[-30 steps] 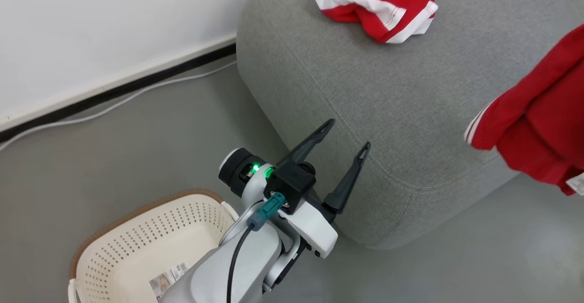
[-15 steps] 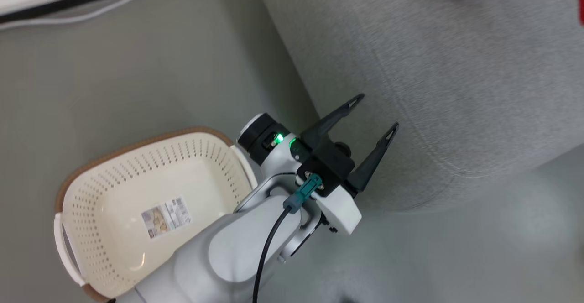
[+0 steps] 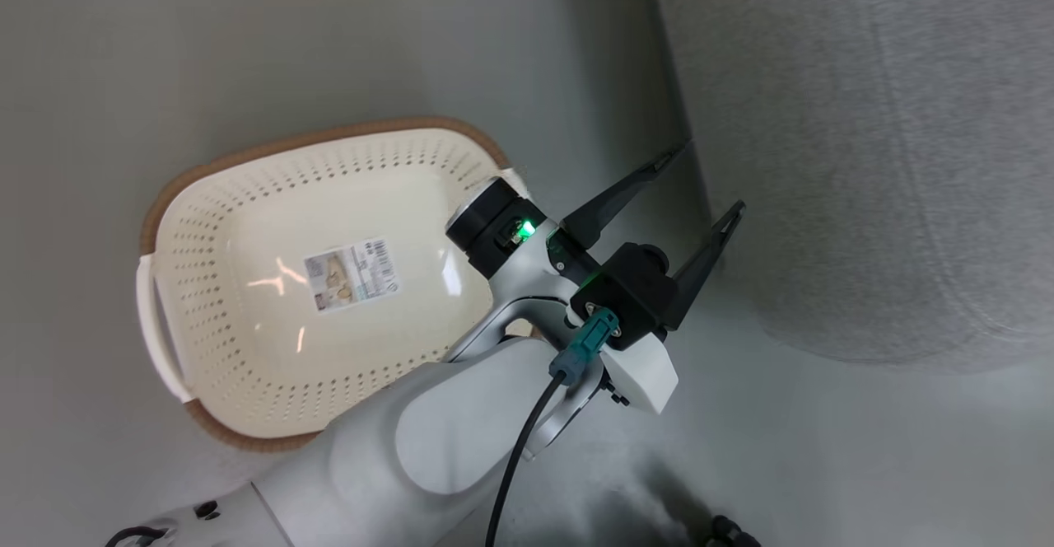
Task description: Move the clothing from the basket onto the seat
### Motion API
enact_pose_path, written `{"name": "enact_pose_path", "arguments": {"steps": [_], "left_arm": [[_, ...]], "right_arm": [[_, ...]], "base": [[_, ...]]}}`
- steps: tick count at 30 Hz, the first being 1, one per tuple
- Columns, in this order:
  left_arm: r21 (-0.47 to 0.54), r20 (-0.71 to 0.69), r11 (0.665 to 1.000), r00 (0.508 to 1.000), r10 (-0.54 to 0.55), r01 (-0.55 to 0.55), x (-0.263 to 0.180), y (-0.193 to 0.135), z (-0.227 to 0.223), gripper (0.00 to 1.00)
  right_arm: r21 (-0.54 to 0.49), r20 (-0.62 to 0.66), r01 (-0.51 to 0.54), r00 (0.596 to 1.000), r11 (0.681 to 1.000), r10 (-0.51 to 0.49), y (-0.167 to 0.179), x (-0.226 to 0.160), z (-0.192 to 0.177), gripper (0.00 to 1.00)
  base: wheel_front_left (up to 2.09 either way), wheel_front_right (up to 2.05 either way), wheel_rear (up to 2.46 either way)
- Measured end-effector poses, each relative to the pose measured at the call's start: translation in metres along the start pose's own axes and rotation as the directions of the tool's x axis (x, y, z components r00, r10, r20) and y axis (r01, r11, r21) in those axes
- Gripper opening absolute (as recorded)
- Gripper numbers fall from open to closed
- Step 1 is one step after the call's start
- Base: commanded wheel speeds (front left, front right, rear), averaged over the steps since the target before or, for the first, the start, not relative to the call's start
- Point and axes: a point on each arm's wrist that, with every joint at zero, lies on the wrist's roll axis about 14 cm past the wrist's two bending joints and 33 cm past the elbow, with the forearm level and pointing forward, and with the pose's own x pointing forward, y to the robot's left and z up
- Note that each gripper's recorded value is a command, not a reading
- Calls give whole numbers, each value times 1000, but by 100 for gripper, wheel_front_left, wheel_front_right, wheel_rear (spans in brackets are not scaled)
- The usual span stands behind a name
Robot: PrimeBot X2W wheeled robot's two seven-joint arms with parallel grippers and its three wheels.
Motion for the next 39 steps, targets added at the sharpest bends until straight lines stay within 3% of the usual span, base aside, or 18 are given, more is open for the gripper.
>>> {"name": "enact_pose_path", "arguments": {"steps": [6,9,17,20,21,22,29,39], "left_arm": [[-31,-19,997,997,73,-74,-13,21,-11,100],[-42,-21,994,994,105,-106,-19,30,-13,100],[-61,-47,983,984,170,-173,-31,50,-25,100],[-51,-28,981,982,185,-186,-32,53,-15,100],[-48,-18,981,982,190,-190,-31,53,-11,100],[-45,-8,980,981,195,-195,-31,54,-6,100],[-8,43,974,973,225,-225,-33,57,24,100],[22,101,939,935,339,-343,-56,65,62,100]], "right_arm": [[-20,-28,19,999,1000,-19,9,31,-21,0],[2,-89,14,996,1000,-14,25,36,-51,0],[132,-290,-116,945,984,150,113,13,-144,0],[180,-334,-158,919,971,211,132,-6,-158,50],[199,-341,-158,914,967,219,133,-11,-159,87],[214,-344,-163,910,963,230,135,-14,-159,100],[278,-360,-186,890,942,282,134,-45,-152,100],[377,-297,-214,894,901,336,137,-82,-112,100]], "base": [[0,0,0],[0,0,0],[0,0,0],[0,0,0],[0,0,0],[0,0,0],[0,0,0],[0,0,0]]}}
